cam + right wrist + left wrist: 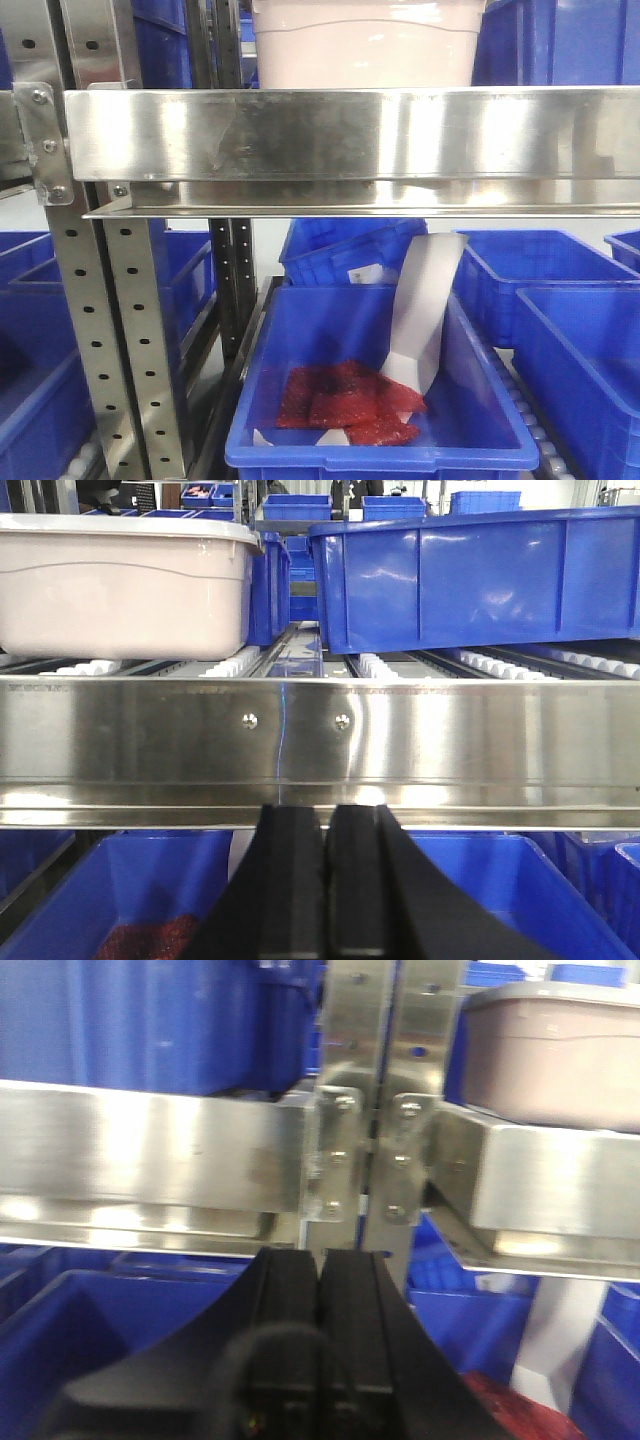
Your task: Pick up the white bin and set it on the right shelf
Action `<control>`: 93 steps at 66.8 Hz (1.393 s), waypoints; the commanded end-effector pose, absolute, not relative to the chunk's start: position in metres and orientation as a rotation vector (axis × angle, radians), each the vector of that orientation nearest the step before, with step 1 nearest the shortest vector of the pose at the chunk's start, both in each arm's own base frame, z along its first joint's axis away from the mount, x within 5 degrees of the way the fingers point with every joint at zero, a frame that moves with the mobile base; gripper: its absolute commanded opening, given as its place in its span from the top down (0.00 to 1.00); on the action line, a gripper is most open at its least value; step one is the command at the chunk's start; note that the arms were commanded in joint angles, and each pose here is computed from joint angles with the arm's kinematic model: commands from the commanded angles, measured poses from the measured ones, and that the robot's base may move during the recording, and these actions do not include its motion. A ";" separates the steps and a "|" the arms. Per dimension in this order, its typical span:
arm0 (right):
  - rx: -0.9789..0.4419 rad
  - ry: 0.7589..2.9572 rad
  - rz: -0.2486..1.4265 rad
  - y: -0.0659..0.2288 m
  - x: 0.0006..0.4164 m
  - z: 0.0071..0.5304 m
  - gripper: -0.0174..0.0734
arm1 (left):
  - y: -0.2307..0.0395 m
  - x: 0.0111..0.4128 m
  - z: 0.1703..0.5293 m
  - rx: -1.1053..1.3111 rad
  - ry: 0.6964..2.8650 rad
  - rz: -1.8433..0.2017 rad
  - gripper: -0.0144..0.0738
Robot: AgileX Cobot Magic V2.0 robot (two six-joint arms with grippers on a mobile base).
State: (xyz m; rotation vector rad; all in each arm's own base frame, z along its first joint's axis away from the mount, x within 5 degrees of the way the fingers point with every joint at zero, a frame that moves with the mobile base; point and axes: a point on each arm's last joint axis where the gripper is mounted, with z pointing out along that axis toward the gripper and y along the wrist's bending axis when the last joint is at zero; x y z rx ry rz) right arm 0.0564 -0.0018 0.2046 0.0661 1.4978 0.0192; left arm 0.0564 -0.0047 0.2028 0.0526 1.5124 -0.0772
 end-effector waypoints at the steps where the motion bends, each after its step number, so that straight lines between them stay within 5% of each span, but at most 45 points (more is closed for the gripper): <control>1: 0.055 1.388 0.006 -0.002 0.054 0.214 0.73 | -0.005 0.055 0.211 0.065 1.418 -0.075 0.97; 93: 0.055 1.388 0.006 -0.002 0.054 0.214 0.73 | -0.005 0.054 0.214 0.060 1.389 -0.074 0.97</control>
